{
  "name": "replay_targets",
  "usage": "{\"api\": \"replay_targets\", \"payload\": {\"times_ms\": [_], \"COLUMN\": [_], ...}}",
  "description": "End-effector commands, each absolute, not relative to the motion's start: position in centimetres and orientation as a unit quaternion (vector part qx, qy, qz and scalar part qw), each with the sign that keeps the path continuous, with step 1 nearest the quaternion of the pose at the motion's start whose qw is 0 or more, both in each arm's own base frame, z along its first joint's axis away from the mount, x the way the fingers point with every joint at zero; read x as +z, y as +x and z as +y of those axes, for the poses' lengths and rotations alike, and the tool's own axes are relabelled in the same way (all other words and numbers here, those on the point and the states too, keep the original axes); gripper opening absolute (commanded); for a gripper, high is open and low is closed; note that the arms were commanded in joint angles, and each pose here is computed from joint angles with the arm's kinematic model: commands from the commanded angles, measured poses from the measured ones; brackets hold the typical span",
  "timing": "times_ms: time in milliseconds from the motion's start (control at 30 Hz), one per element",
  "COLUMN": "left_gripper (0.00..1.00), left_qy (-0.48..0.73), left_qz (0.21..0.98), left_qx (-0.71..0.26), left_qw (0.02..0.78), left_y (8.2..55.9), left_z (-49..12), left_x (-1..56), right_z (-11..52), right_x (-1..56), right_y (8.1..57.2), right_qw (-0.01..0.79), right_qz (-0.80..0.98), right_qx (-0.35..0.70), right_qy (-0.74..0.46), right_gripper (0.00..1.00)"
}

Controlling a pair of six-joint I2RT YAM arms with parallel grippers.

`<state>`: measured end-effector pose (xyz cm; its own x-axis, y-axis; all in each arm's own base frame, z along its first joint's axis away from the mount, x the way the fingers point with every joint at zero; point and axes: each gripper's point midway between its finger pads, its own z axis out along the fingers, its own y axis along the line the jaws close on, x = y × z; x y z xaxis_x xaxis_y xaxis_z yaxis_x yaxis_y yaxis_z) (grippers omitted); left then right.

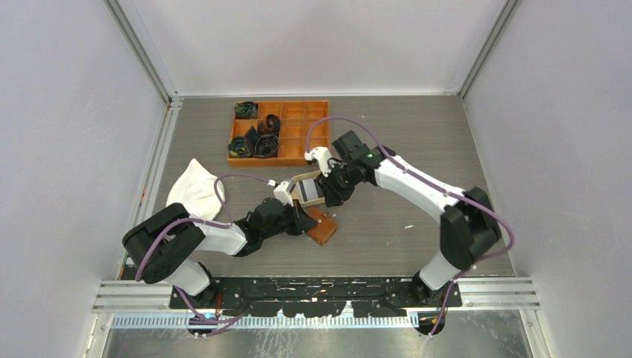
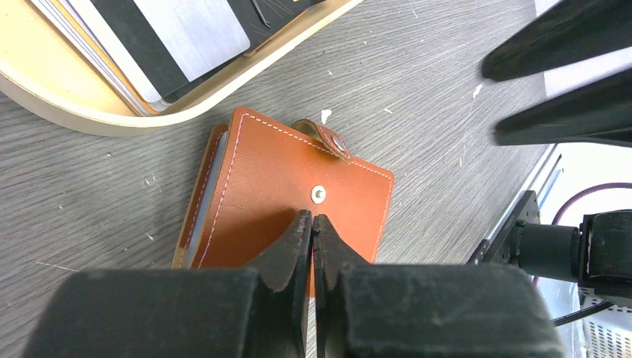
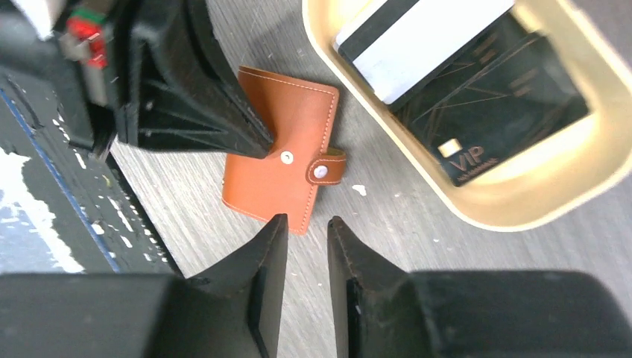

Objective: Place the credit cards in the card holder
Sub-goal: Close the card holder at the center of the board.

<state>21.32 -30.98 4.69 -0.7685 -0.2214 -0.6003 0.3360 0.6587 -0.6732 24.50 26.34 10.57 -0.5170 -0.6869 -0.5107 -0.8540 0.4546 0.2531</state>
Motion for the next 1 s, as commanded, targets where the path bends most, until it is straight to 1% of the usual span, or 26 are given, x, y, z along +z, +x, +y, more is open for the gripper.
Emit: {"api": "replay_targets", "payload": {"times_ms": [0,33,67,100,133,167,200,267,300,333,367,433,733,833,967], "left_gripper": [0.05,0.05,0.05,0.05,0.05,0.05,0.05,0.05,0.05,0.05,0.05,0.05,0.05,0.05,0.05], "left_qy": [0.037,0.037,0.037,0.037,0.037,0.038,0.038,0.037,0.037,0.037,0.037,0.037,0.037,0.036,0.036], "left_qz": [0.844,0.844,0.844,0.844,0.845,0.845,0.844,0.844,0.843,0.844,0.844,0.844,0.844,0.844,0.844], "left_qx": [-0.415,-0.416,-0.415,-0.416,-0.416,-0.416,-0.417,-0.419,-0.421,-0.421,-0.421,-0.421,-0.42,-0.42,-0.42], "left_qw": [0.336,0.336,0.336,0.336,0.335,0.335,0.334,0.333,0.333,0.332,0.332,0.331,0.332,0.332,0.332], "left_y": [21.0,21.0,21.0,21.0,21.0,21.0,21.0,21.0,21.0,20.9,21.0,21.0,20.9,21.0,20.9], "left_z": [-30.7,-30.7,-30.7,-30.7,-30.8,-30.8,-30.8,-30.9,-31.0,-31.0,-31.0,-31.0,-30.9,-30.9,-30.9], "left_x": [4.8,4.8,4.7,4.7,4.7,4.6,4.6,4.6,4.6,4.5,4.5,4.5,4.4,4.4,4.4], "right_z": [26.3,26.4,26.2,26.2,26.1,26.1,26.1,26.3,26.4,26.4,26.4,26.5,27.4,27.6,28.0], "right_x": [14.8,15.1,14.8,14.0,13.5,12.6,12.5,12.0,11.5,10.8,10.4,9.5,7.0,6.7,6.3], "right_y": [26.5,27.1,27.1,26.5,25.9,25.7,26.0,26.6,26.5,26.4,26.3,26.2,25.2,25.1,25.1], "right_qw": [0.318,0.347,0.352,0.333,0.302,0.266,0.255,0.265,0.265,0.261,0.255,0.24,0.205,0.206,0.205], "right_qz": [0.778,0.767,0.767,0.77,0.777,0.791,0.8,0.804,0.805,0.809,0.813,0.818,0.821,0.82,0.822], "right_qx": [0.23,0.226,0.228,0.246,0.262,0.269,0.267,0.249,0.237,0.225,0.216,0.195,0.161,0.159,0.159], "right_qy": [-0.491,-0.49,-0.485,-0.485,-0.485,-0.481,-0.473,-0.47,-0.475,-0.476,-0.478,-0.484,-0.508,-0.51,-0.507], "right_gripper": [0.48,0.7,0.91,0.98,0.99,0.97,0.93,0.88,0.77,0.68,0.64,0.59,0.59,0.59,0.56]}}
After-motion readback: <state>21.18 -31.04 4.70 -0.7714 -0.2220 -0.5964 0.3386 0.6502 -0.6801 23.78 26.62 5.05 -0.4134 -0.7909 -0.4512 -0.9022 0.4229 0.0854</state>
